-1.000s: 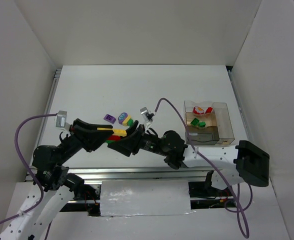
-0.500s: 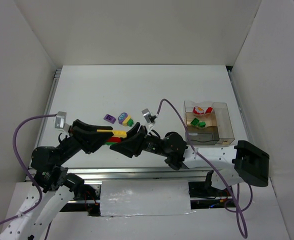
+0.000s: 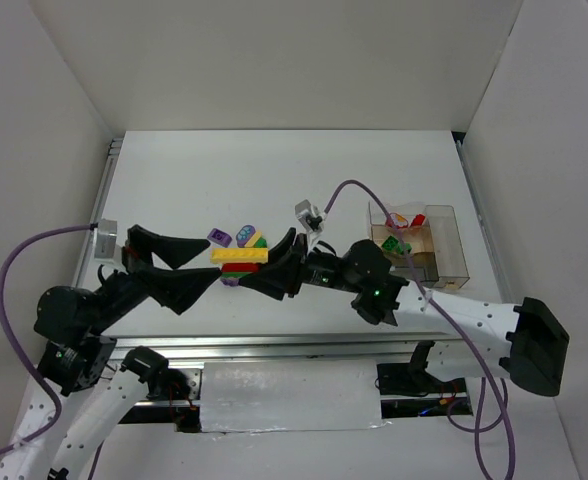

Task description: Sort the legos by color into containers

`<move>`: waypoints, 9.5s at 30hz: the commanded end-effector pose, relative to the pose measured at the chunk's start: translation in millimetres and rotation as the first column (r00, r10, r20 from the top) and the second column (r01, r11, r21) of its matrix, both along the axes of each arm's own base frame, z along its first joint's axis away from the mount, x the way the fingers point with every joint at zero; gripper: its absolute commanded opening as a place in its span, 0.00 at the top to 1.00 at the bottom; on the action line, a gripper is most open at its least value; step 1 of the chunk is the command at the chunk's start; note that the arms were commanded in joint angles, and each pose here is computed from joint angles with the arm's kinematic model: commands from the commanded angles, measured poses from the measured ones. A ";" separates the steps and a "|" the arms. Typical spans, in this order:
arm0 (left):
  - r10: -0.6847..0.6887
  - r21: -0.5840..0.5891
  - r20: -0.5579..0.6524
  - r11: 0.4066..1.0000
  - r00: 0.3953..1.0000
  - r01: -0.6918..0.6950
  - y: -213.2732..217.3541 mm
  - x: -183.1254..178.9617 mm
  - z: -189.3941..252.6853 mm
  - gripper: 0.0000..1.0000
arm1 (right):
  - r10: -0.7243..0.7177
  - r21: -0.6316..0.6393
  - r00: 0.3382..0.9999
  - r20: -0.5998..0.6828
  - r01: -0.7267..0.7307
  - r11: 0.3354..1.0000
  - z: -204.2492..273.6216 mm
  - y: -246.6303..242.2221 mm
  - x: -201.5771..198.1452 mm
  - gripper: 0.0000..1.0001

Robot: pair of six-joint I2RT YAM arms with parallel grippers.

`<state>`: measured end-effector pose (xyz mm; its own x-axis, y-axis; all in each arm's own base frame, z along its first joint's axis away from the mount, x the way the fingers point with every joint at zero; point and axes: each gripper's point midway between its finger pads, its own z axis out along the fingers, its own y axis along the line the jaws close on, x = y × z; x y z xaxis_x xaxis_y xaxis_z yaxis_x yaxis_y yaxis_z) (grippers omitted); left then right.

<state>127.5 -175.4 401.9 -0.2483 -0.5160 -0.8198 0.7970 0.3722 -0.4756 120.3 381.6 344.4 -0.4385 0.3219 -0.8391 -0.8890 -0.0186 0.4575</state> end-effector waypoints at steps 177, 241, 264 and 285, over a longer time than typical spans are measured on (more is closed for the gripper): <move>-0.077 0.373 -0.074 0.922 0.994 0.099 -19.6 25.3 -69.3 1.00 | -0.969 -0.647 0.122 -0.213 0.726 0.233 -163.7 -323.2 234.0 0.00; -0.378 0.281 0.010 0.889 0.926 0.361 -39.7 -23.4 -38.7 0.08 | 0.062 0.051 0.978 0.201 -0.073 0.996 27.9 -16.1 -20.0 0.95; -0.447 0.318 0.006 0.849 0.895 0.422 -41.4 -32.9 -48.8 0.22 | 0.163 0.013 0.954 0.251 -0.171 0.985 33.6 -19.1 -37.2 0.98; -0.512 0.328 0.024 0.815 0.858 0.477 -43.5 -41.0 -47.7 0.81 | 0.189 -0.009 0.949 0.251 -0.193 0.981 35.5 -11.7 -36.4 0.99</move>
<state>95.2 -217.8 343.7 -0.3836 -0.0685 -0.9210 0.9171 0.0889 -0.3886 90.1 368.6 355.9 -0.3085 0.2281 -0.9235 -0.9475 -0.1599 0.2771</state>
